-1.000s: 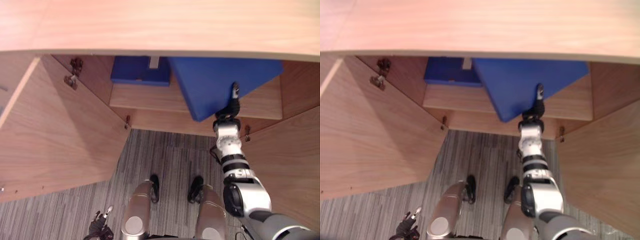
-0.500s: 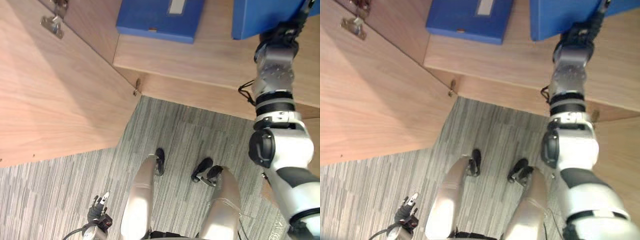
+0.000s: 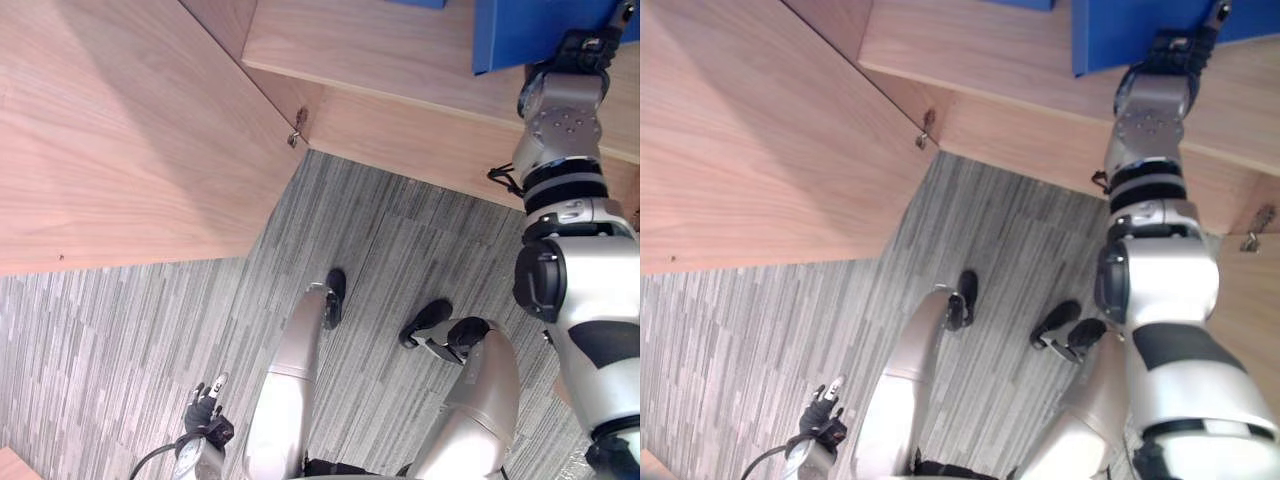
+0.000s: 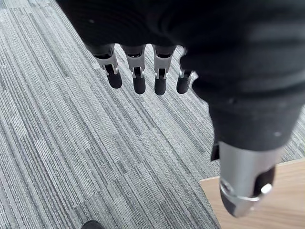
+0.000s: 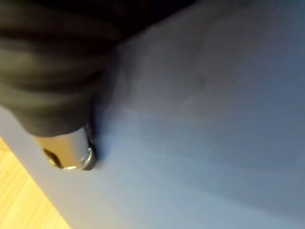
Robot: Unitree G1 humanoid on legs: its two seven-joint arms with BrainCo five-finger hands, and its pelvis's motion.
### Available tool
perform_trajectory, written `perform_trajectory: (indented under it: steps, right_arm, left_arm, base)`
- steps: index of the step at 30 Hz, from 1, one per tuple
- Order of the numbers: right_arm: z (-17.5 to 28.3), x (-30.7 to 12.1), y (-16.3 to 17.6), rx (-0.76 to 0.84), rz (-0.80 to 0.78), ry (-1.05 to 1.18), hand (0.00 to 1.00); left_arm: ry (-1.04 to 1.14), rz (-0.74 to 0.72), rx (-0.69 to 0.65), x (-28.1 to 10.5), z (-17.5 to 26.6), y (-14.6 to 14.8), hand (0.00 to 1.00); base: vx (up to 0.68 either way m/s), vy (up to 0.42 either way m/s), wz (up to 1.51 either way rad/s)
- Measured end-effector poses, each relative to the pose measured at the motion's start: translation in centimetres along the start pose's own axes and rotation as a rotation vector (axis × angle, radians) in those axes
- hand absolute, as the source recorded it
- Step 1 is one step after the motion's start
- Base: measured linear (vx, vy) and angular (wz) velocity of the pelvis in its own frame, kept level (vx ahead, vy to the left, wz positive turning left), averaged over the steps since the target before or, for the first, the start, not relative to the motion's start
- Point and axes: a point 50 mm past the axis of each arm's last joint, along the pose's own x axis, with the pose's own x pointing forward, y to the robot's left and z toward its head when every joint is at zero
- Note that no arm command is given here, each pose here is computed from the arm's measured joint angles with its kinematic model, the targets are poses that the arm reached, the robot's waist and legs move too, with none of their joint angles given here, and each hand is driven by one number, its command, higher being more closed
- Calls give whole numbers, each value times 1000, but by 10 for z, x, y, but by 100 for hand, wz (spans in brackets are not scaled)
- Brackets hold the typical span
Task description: Walk over to the cabinet, pick up the folder, carry it to the office cabinet, place the folder inside the office cabinet, then close the office cabinet door
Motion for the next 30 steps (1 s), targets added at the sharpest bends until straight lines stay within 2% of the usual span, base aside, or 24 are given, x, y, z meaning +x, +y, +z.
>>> perform_trajectory:
  steps: [7,11,16,17,18,20,25,27,30]
  right_arm:
    - [17,1,4,145,-21,-36,0]
    - [23,1,9,124,1,-57,0]
    - [30,1,18,-125,64,-94,0]
    - [30,1,19,-193,77,-102,0]
    - [25,0,22,-328,106,-108,0]
    - [18,-1,23,-456,137,-100,0]
    - [-6,-2,12,-792,243,-3,0]
    - [-7,0,8,-860,252,6,0]
    - [-10,1,1,-1132,298,10,0]
  left_arm:
    - [2,16,-14,-1,-2,-3,0]
    - [6,9,-34,-1,-3,-7,0]
    - [5,12,-45,0,-2,-7,0]
    - [3,13,-46,0,-2,-7,0]
    - [0,16,-48,0,-2,-6,0]
    - [-3,16,-49,0,-1,-6,0]
    - [-21,23,-59,0,2,-3,0]
    - [-26,21,-62,0,3,-3,0]
    - [-34,21,-70,1,5,0,0]
  base:
    - [10,-41,3]
    - [24,-25,0]
    - [35,-22,0]
    - [31,-13,-4]
    - [38,-16,-8]
    - [32,-11,-7]
    - [30,1,-12]
    - [28,17,-6]
    - [36,29,-7]
